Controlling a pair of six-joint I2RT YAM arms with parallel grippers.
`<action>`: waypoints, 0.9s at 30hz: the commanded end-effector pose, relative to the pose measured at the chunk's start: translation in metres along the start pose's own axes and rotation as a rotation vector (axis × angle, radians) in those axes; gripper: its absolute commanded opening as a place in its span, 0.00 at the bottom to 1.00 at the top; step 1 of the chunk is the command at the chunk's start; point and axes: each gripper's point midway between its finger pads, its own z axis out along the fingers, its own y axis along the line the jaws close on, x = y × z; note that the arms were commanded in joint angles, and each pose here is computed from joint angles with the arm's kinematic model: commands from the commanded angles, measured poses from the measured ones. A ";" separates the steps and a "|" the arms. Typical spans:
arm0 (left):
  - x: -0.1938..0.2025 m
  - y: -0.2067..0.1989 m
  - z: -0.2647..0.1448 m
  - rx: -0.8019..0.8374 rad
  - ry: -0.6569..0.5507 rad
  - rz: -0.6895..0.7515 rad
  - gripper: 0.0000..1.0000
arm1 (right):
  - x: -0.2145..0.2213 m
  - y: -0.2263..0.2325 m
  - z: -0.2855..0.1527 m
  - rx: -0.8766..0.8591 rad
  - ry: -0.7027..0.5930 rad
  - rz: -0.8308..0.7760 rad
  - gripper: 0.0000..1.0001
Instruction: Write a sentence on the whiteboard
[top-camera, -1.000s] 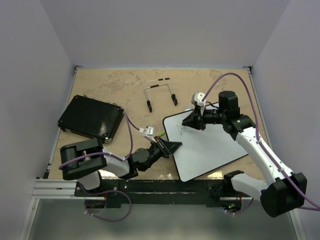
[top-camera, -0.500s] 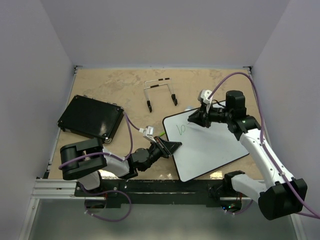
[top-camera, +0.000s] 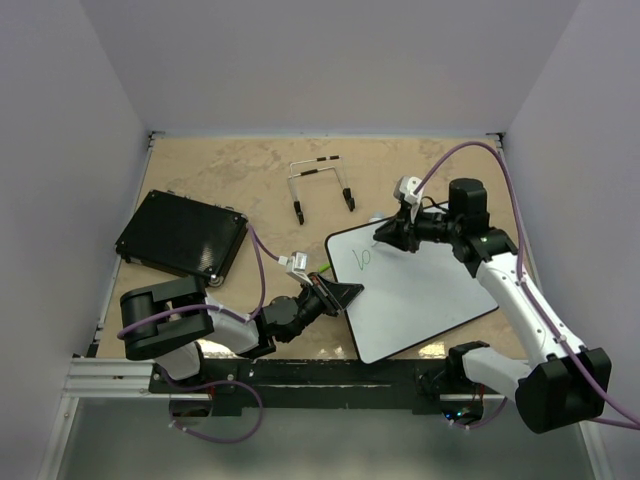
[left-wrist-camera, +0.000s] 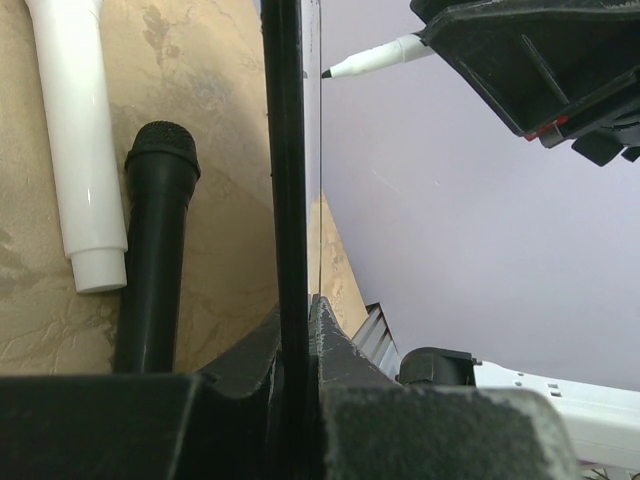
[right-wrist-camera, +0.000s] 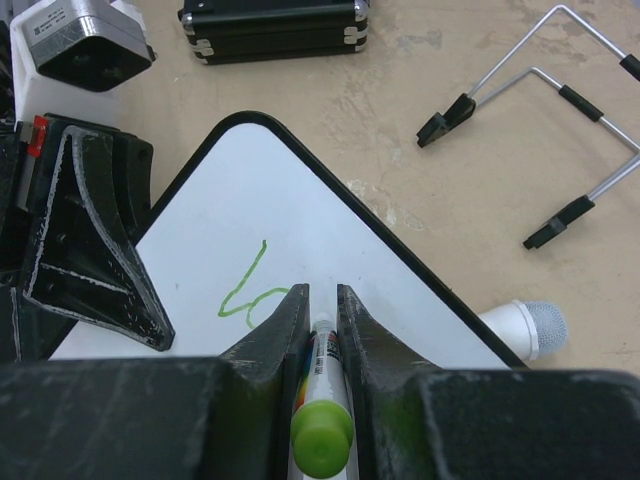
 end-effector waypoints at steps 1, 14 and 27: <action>-0.019 -0.040 0.000 0.165 -0.071 0.008 0.00 | -0.009 -0.005 0.002 0.011 -0.028 -0.017 0.00; -0.018 -0.040 -0.001 0.167 -0.070 0.006 0.00 | 0.008 0.001 0.001 -0.019 0.034 -0.009 0.00; -0.018 -0.040 0.001 0.166 -0.066 0.012 0.00 | 0.024 0.013 -0.005 -0.057 0.088 -0.031 0.00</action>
